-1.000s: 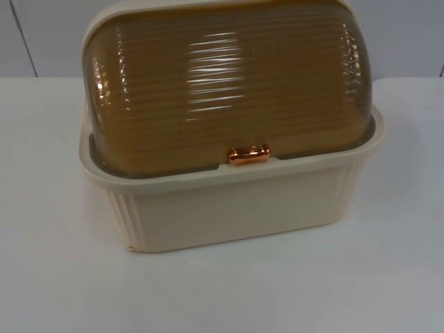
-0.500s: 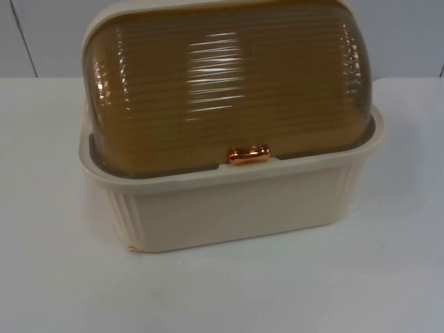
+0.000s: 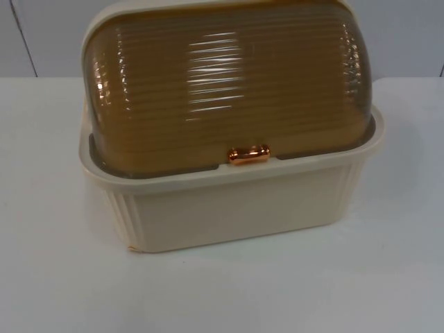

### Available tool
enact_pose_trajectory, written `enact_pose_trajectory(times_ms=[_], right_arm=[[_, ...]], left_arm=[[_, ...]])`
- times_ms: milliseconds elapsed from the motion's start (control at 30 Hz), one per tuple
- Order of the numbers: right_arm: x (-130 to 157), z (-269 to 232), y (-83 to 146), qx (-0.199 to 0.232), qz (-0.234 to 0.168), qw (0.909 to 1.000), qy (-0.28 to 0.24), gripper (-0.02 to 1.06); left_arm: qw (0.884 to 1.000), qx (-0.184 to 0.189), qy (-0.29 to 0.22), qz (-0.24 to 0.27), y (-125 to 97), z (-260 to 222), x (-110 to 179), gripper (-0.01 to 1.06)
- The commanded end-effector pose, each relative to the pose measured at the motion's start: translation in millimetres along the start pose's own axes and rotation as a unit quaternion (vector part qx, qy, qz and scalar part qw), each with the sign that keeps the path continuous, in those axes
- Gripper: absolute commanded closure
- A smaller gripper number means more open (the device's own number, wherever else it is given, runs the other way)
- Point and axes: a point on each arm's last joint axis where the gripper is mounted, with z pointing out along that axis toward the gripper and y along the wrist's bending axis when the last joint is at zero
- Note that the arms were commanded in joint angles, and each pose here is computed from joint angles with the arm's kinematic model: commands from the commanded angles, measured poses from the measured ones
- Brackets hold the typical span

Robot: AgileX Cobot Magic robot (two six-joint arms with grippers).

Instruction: Open the box lid with the left hand, place the block into the box with the right hand, then close the box lid with the left hand.

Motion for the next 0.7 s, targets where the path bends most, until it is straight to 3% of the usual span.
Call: enact_pose_trajectory(times_ms=[0,167,400,667], right_arm=[[10.7,11.9,0.8,-0.002,-0.004,0.9995,0.031,-0.01],[34.8,38.6,3.6,-0.005,0.029,0.9960,0.084,-0.01],[52.0,55.0,5.4,-0.006,0.029,0.9930,0.115,-0.01],[52.0,55.0,5.2,-0.005,0.028,0.9930,0.115,-0.01]], left_arm=[[1.000,0.000,0.019,0.003,0.4,2.0,5.4,0.02],[0.997,0.006,0.075,0.001,-0.5,18.7,25.1,0.02],[0.992,0.014,0.126,-0.004,-2.3,40.2,49.9,0.02],[0.993,0.011,0.119,-0.007,-1.8,41.4,49.4,0.02]])
